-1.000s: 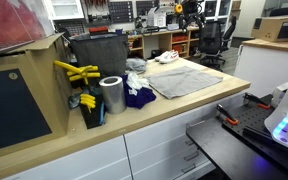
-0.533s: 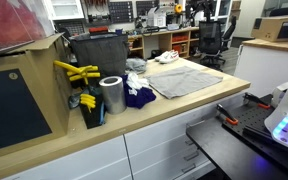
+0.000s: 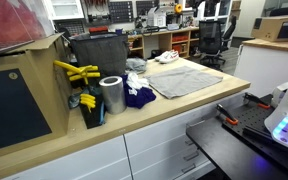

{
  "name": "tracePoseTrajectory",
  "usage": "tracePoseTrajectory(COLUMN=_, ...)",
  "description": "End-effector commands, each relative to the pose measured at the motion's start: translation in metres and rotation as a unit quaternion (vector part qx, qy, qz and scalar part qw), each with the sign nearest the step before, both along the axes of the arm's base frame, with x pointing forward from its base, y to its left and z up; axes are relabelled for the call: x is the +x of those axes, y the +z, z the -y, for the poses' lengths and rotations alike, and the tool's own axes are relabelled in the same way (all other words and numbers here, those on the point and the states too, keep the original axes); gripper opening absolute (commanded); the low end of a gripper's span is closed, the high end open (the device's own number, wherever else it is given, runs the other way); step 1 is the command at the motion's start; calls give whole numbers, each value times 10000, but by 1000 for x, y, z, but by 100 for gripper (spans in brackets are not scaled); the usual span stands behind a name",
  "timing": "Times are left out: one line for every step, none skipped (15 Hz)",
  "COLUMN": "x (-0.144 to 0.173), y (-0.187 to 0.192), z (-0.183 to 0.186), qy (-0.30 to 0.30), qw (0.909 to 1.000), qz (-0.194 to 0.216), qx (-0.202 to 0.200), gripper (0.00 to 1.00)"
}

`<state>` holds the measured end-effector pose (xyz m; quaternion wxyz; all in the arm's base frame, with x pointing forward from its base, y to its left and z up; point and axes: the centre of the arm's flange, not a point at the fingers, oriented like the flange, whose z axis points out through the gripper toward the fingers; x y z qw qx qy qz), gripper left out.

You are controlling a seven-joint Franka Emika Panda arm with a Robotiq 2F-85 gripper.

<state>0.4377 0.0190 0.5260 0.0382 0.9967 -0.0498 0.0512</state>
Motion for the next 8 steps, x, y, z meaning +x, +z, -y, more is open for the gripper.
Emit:
tracePoseTrajectory(x=-5, y=10, z=8, qy=150, qw=9989, qz=419, qx=160, gripper=100)
tracePoseTrajectory(x=1, y=12, z=10, qy=168, qw=9986, qz=436, qx=236, gripper=100)
tracePoseTrajectory(x=0, y=12, z=2, qy=53, qw=9995, qz=311, qx=73, gripper=100)
tracePoseTrajectory(x=1, y=12, z=4, qy=67, qw=9993, qz=346, qx=115, gripper=100)
tracePoseTrajectory(x=2, y=13, z=6, qy=90, qw=9992, qz=359, qx=137, gripper=100)
tracePoseTrajectory(x=2, y=13, z=7, qy=83, qw=9992, qz=363, qx=149, gripper=100)
tracePoseTrajectory(x=2, y=13, z=7, qy=80, qw=9992, qz=364, qx=152, gripper=100)
tracePoseTrajectory(x=2, y=13, z=7, qy=80, qw=9992, qz=365, qx=152, gripper=100)
